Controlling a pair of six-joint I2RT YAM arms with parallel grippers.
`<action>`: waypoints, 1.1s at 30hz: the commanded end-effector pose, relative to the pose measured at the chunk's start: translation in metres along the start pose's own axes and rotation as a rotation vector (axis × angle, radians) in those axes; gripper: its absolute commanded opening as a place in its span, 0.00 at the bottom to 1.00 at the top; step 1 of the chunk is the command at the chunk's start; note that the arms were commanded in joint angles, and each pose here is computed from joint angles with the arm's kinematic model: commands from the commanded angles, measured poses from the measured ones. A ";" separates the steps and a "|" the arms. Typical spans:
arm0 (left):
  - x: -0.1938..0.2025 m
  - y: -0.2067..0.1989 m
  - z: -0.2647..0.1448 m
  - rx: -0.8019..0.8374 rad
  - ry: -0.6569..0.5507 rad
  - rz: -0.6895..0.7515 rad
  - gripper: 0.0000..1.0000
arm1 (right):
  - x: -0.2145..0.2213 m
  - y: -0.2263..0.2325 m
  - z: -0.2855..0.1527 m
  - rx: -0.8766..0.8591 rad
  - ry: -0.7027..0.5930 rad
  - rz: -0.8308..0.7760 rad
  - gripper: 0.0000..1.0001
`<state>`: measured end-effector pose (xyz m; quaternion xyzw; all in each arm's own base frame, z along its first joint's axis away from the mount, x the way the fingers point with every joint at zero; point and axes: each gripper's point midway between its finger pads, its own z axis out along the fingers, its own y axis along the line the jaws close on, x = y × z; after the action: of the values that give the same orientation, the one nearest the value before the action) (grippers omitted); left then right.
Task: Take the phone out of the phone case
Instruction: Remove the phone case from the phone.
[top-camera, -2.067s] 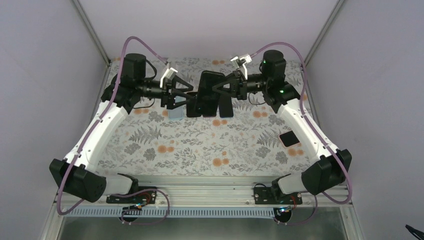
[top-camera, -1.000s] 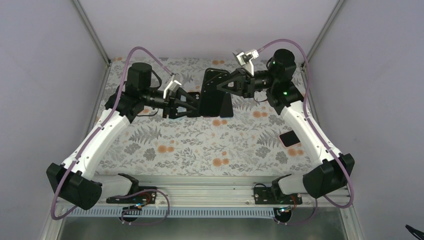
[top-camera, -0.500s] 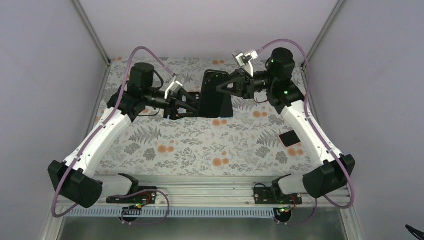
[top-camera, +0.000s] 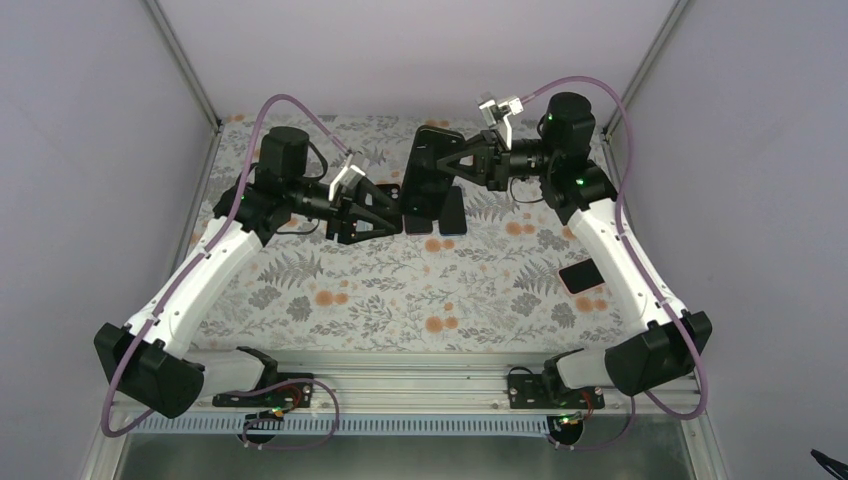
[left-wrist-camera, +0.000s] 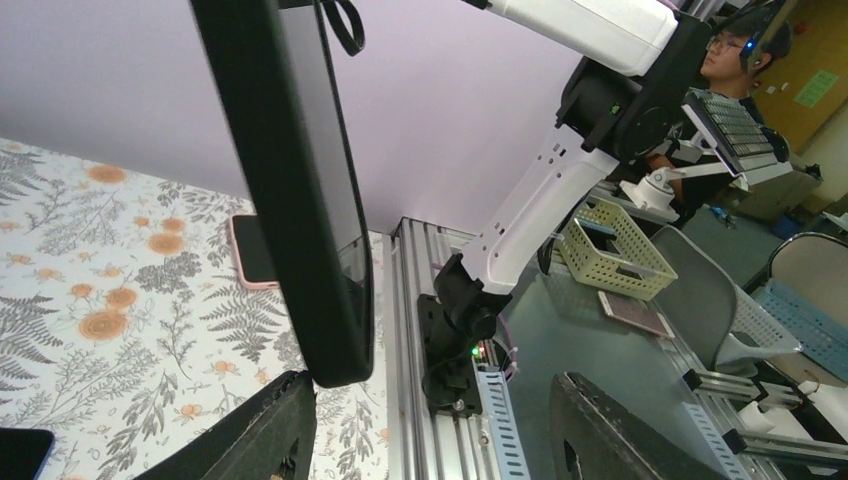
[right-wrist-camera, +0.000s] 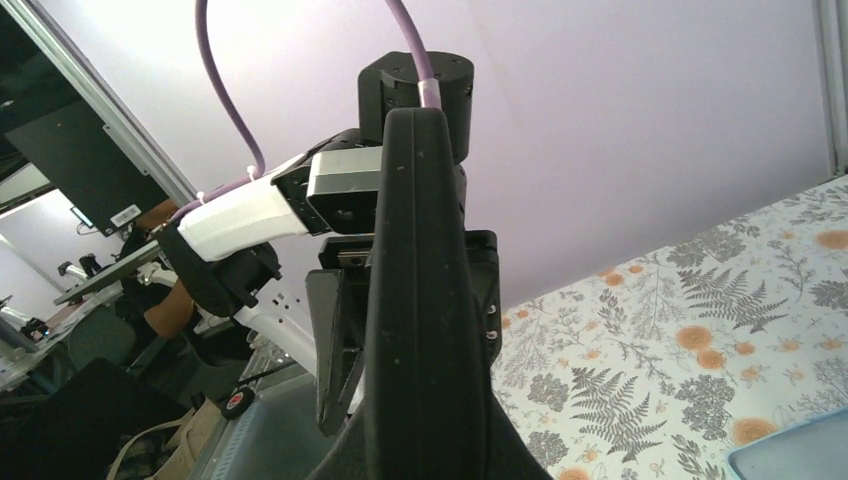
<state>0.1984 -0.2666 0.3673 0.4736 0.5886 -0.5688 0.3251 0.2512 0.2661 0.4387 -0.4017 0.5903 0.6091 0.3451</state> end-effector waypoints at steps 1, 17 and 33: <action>-0.007 -0.011 -0.002 0.028 -0.014 0.053 0.59 | -0.016 0.005 -0.003 0.026 -0.027 -0.071 0.04; -0.013 0.020 0.001 -0.084 -0.020 -0.008 0.41 | -0.006 0.008 -0.002 -0.032 -0.010 -0.018 0.04; -0.006 0.049 -0.008 -0.159 -0.042 -0.085 0.29 | 0.001 0.029 -0.003 -0.137 0.031 -0.003 0.04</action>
<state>0.2281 -0.2687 0.3620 0.4288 0.6283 -0.5571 0.3332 0.2546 0.2642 0.4405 -0.3945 0.5850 0.6190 0.3450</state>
